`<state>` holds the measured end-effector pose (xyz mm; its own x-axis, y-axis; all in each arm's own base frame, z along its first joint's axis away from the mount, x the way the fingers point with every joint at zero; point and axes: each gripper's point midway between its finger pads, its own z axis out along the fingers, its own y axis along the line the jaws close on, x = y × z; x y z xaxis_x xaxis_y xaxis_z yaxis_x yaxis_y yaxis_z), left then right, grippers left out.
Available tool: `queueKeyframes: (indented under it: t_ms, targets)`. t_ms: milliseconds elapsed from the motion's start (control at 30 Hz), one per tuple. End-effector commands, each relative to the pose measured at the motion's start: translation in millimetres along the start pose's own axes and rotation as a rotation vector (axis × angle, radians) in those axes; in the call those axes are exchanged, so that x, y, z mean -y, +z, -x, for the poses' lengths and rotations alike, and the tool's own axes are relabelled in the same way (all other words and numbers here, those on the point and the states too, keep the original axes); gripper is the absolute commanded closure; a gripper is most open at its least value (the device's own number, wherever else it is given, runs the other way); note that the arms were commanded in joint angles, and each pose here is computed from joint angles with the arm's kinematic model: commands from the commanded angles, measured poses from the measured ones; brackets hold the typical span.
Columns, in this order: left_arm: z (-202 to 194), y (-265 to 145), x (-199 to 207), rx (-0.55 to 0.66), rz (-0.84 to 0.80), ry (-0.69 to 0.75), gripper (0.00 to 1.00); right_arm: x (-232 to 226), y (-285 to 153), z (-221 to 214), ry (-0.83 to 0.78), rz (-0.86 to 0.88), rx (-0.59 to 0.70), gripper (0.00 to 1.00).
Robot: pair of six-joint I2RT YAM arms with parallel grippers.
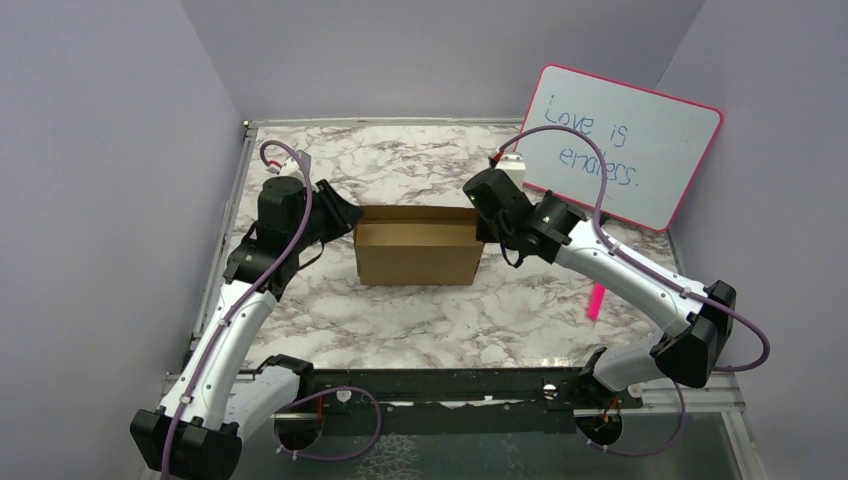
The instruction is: Fold the paper box
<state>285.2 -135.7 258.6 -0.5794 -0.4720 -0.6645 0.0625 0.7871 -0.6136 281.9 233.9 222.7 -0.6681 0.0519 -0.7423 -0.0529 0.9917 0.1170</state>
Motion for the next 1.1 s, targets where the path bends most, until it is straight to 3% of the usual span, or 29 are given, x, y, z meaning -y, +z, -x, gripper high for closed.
queueKeyframes:
  t_ms: [0, 300, 1067]
  targets:
    - [-4, 2, 24, -0.003, -0.088, -0.071, 0.68, -10, 10, -16, 0.003, 0.023, -0.05, 0.99]
    - [8, 0, 35, 0.059, -0.126, -0.14, 0.65, -12, 14, -21, -0.005, 0.022, -0.065, 0.99]
    - [6, 6, 38, 0.074, -0.158, -0.253, 0.6, -20, 21, -32, -0.056, -0.001, -0.062, 0.99]
